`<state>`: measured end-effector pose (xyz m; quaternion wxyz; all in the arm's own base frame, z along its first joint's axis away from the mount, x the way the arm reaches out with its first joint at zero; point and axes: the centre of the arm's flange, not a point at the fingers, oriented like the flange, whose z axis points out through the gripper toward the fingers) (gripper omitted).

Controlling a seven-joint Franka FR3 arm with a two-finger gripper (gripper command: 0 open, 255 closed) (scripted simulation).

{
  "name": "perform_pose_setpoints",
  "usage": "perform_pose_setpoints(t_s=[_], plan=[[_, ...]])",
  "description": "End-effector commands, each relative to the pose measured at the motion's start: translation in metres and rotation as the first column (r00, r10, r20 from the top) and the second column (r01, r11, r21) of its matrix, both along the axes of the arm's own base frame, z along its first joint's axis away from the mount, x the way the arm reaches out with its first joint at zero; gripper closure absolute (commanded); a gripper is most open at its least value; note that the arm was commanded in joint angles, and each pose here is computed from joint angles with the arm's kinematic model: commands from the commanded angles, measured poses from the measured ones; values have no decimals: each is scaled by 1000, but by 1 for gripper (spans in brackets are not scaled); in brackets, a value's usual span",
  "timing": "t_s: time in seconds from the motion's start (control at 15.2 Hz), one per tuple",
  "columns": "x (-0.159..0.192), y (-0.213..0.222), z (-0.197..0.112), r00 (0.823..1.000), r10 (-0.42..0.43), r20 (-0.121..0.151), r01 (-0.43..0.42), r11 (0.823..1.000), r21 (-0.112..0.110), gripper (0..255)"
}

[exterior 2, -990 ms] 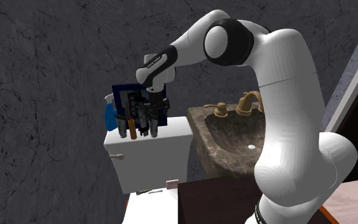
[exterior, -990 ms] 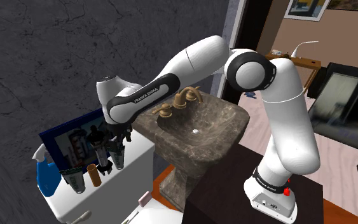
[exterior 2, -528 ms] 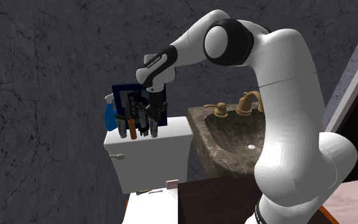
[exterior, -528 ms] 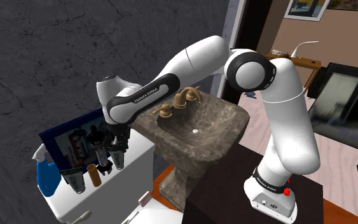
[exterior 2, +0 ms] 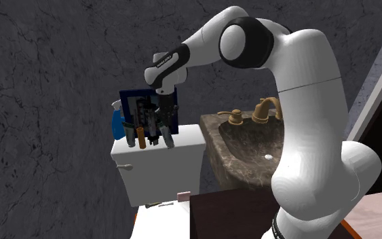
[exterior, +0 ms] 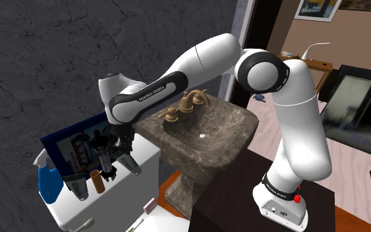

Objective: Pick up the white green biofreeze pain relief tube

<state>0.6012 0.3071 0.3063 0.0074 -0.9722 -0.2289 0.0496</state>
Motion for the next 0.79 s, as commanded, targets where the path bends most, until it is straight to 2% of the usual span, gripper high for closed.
perform_pose_setpoints(t_s=[0.0,0.59,0.73], plan=[[0,0,11,1000,0,0,0,1000,0,255],[0,0,58,1000,0,0,0,1000,0,255],[0,0,59,1000,0,0,0,1000,0,255]])
